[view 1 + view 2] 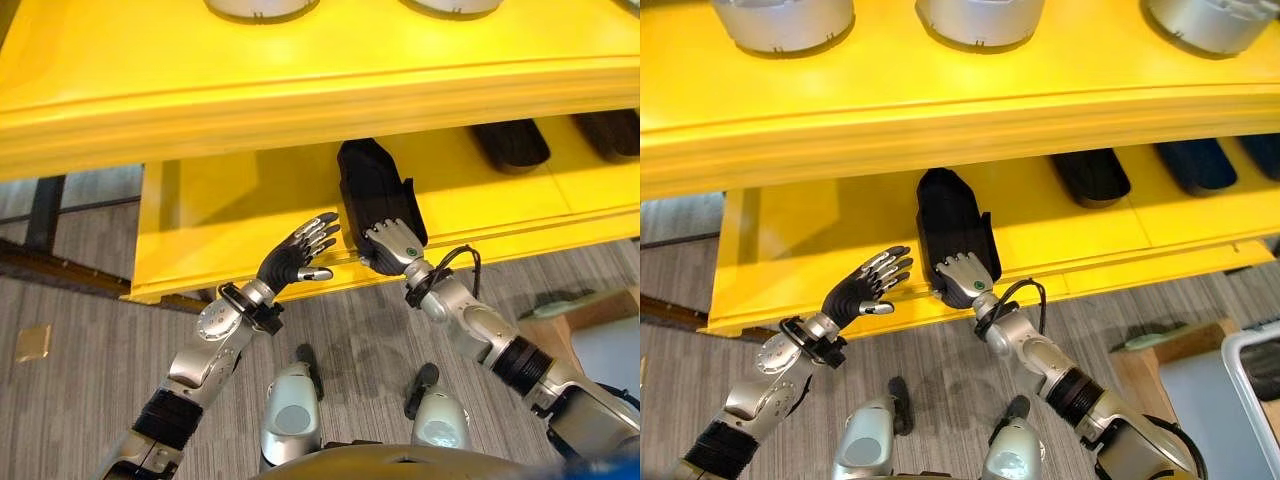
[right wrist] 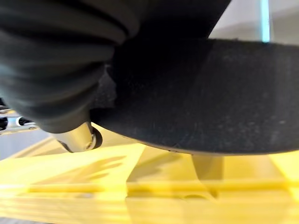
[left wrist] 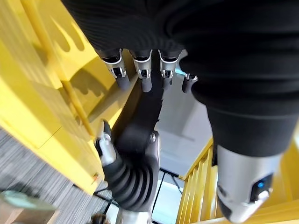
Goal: Move parts from the plastic box to the shelf.
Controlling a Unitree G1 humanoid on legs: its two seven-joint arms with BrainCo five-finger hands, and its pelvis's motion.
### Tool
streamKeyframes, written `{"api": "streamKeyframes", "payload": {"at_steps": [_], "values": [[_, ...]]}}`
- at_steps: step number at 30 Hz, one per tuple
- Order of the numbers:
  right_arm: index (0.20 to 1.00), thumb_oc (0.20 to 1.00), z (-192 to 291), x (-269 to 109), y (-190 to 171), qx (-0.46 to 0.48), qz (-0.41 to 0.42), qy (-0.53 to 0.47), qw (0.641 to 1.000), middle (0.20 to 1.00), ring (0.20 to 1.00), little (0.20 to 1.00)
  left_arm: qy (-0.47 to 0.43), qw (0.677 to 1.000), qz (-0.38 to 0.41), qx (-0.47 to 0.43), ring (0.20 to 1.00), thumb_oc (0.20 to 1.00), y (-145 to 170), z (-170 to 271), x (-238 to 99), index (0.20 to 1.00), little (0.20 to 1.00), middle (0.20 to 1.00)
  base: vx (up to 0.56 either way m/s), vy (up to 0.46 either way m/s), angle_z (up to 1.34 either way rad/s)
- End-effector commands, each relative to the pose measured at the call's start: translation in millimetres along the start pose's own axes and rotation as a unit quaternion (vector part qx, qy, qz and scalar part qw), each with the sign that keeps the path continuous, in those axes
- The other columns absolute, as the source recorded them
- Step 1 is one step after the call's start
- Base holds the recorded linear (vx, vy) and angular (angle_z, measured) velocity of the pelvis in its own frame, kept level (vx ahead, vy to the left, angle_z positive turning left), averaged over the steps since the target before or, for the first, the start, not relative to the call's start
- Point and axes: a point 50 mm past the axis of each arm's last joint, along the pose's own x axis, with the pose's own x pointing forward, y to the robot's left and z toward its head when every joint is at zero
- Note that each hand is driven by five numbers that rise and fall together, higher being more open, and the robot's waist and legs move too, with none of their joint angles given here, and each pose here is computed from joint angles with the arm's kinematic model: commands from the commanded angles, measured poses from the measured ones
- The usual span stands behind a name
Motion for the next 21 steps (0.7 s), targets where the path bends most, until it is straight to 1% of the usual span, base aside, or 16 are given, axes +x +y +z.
{"api": "streamKeyframes", "payload": {"at_steps": [1, 2, 5, 17, 19, 21], "values": [[0.200, 0.200, -14.3, 16.8, -29.6, -0.029, -0.096, 0.039, 0.994, 0.200, 0.200, 0.200, -0.065, 0.994, -0.084, -0.011, 1.000, 1.000, -26.9, 24.3, 19.0, 1.000, 1.000, 1.000, 0.01, -0.161, 0.22], [0.200, 0.200, -24.6, 13.7, -29.4, -0.043, -0.106, 0.060, 0.992, 0.200, 0.200, 0.200, -0.063, 0.992, -0.109, -0.018, 1.000, 1.000, -30.9, 25.5, 24.1, 1.000, 1.000, 1.000, -0.03, -0.180, 0.31], [0.200, 0.200, -36.3, 9.0, -30.6, -0.067, -0.107, 0.066, 0.990, 0.200, 0.200, 0.200, -0.060, 0.990, -0.127, -0.023, 1.000, 1.000, -34.2, 26.2, 27.0, 1.000, 1.000, 1.000, -0.02, -0.145, 0.63], [0.200, 0.200, -44.6, 12.2, -44.4, -0.132, -0.072, 0.016, 0.989, 0.200, 0.200, 0.200, -0.061, 0.988, -0.138, -0.035, 1.000, 1.000, -38.1, 34.7, 27.6, 1.000, 1.000, 1.000, 0.01, -0.182, 0.07], [0.200, 0.200, -39.9, 20.7, -47.5, -0.142, -0.058, 0.001, 0.988, 0.200, 0.200, 0.200, -0.060, 0.987, -0.143, -0.041, 1.000, 1.000, -40.6, 31.4, 27.7, 1.000, 1.000, 1.000, 0.04, 0.034, 0.33], [0.200, 0.200, -31.6, 24.0, -42.3, -0.146, -0.034, -0.031, 0.988, 0.200, 0.200, 0.200, -0.057, 0.989, -0.130, -0.051, 1.000, 1.000, -43.8, 26.0, 24.1, 1.000, 1.000, 1.000, 0.18, 0.392, -0.09]]}}
